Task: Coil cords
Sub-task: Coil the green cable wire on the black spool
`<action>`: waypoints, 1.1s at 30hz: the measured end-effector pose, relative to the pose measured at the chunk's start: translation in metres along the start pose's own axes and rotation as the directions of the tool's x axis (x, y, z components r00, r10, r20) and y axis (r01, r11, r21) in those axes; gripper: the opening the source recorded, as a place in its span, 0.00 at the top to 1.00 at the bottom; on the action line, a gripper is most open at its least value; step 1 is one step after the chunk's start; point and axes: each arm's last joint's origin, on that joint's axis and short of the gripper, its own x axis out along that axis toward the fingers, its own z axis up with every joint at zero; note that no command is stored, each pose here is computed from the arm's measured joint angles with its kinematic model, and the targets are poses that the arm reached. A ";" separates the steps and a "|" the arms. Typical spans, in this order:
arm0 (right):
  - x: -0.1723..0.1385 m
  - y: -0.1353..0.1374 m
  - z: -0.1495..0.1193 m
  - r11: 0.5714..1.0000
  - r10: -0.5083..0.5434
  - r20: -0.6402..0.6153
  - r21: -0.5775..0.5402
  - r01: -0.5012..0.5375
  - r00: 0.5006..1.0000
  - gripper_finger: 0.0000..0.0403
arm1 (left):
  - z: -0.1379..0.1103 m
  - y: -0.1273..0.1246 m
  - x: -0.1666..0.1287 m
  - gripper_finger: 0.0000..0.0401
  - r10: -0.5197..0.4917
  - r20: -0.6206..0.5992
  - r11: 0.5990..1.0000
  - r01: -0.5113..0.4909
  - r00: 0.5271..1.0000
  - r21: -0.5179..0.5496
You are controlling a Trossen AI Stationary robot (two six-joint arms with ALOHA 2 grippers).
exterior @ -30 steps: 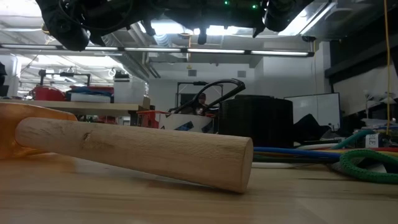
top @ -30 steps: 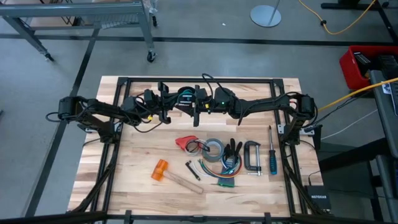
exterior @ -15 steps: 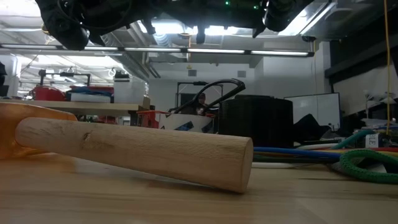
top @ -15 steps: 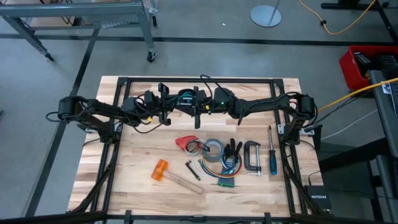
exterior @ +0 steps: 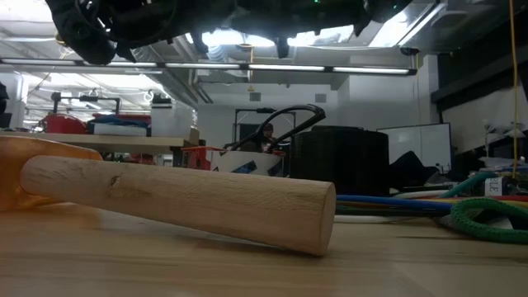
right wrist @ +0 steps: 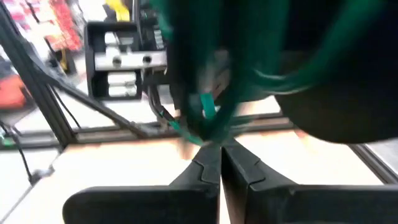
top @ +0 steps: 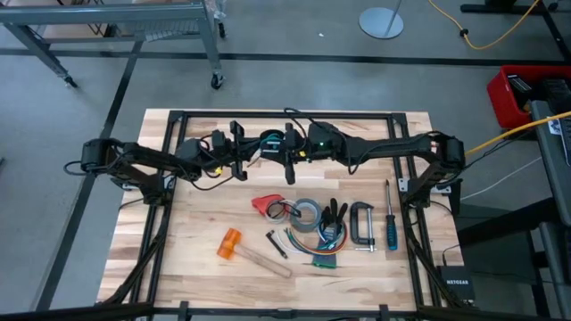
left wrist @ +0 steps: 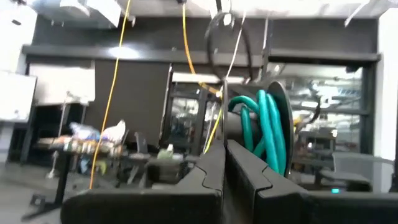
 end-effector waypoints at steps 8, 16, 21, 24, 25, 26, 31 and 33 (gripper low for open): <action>-0.013 0.002 -0.001 1.000 -0.025 -0.126 0.014 0.027 0.992 1.00 | -0.004 0.001 -0.001 1.00 0.016 -0.079 0.999 -0.019 0.997 -0.038; -0.018 0.003 -0.012 0.998 -0.026 -0.262 0.040 0.038 0.965 1.00 | -0.012 0.002 -0.002 1.00 0.028 -0.165 0.994 -0.045 0.986 -0.096; -0.025 0.004 -0.016 0.998 -0.025 -0.335 0.050 0.044 0.942 1.00 | -0.021 0.003 -0.004 1.00 0.042 -0.260 0.988 -0.079 0.965 -0.134; -0.028 0.005 -0.018 0.997 -0.024 -0.379 0.058 0.049 0.925 1.00 | -0.023 0.004 -0.006 1.00 0.048 -0.311 0.983 -0.100 0.949 -0.155; -0.029 0.005 -0.019 0.997 -0.024 -0.386 0.057 0.050 0.922 1.00 | -0.023 0.004 -0.006 1.00 0.049 -0.322 0.980 -0.108 0.946 -0.167; -0.030 0.005 -0.018 0.997 -0.024 -0.395 0.057 0.051 0.919 1.00 | -0.024 0.004 -0.007 1.00 0.053 -0.343 0.977 -0.120 0.938 -0.176; -0.037 0.006 -0.018 0.997 -0.048 -0.434 0.038 0.072 0.900 1.00 | -0.027 0.004 -0.012 1.00 0.042 -0.435 0.960 -0.157 0.899 -0.233; -0.040 0.006 -0.016 0.997 -0.049 -0.436 0.037 0.072 0.899 1.00 | -0.027 0.004 -0.014 1.00 0.028 -0.463 0.953 -0.163 0.886 -0.254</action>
